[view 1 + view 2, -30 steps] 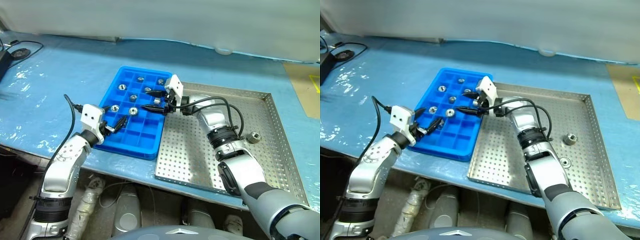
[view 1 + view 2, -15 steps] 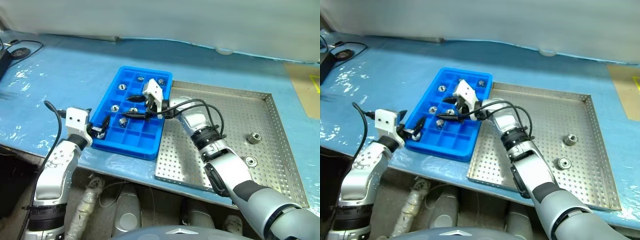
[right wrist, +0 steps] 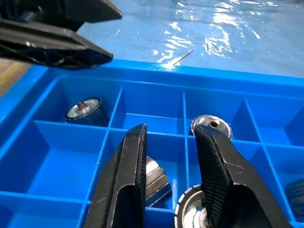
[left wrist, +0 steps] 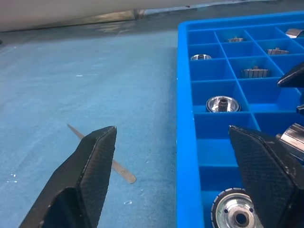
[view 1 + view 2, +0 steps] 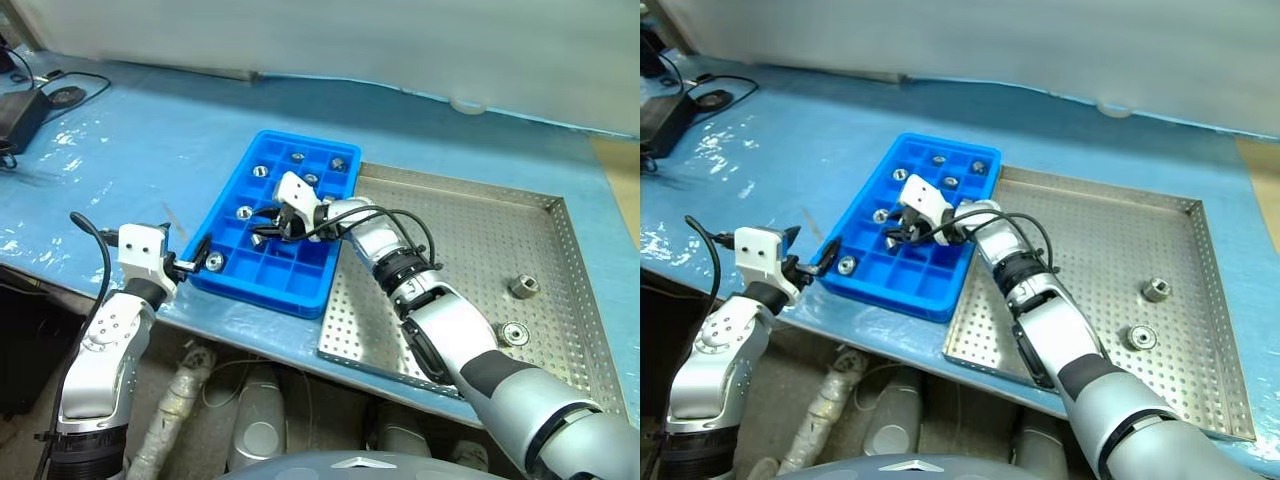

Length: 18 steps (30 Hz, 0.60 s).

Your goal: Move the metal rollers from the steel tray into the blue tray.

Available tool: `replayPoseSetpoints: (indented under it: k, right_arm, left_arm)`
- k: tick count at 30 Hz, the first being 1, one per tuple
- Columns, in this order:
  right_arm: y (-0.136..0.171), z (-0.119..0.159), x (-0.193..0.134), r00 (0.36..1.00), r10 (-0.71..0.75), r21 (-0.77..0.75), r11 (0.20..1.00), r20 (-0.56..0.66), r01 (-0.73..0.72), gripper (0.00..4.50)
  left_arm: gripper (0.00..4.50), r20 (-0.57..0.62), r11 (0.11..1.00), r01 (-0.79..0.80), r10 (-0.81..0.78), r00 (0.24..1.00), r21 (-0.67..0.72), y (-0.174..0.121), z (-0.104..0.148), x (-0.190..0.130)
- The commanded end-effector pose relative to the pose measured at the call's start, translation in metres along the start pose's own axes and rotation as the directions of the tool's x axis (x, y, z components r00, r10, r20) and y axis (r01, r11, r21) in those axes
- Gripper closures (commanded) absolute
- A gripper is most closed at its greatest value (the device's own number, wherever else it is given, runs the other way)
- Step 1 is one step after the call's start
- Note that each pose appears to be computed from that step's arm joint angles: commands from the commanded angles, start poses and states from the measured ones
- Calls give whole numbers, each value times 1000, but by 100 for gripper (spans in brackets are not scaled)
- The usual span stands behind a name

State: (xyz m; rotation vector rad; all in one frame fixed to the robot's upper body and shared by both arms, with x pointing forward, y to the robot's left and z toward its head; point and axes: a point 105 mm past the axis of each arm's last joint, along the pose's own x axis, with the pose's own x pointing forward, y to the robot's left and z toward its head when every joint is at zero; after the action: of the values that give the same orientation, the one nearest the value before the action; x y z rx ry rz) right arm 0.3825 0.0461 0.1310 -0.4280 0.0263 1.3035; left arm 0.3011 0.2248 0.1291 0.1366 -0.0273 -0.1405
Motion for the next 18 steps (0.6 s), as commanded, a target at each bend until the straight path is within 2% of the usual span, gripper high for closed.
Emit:
replayPoseSetpoints:
  k: [1,8,13,15,18]
  right_arm:
    - [-10,4,-7,999,-31,-71,997,-11,30,288]
    - [-22,-6,-25,997,-67,-94,994,-45,62,288]
    - [-12,27,-33,981,37,59,997,189,-49,288]
    - [-12,31,-40,975,44,83,995,217,-63,288]
    - [-13,22,-55,980,27,90,995,196,-45,288]
  left_arm:
    - [51,38,1000,9,-9,999,8,1,11,2]
    - [51,48,999,51,-51,998,4,-7,13,10]
    - [51,123,985,172,-168,978,-22,-29,29,13]
    - [51,151,972,232,-224,963,-35,-39,35,15]
    - [51,174,936,345,-330,928,-63,-60,36,23]
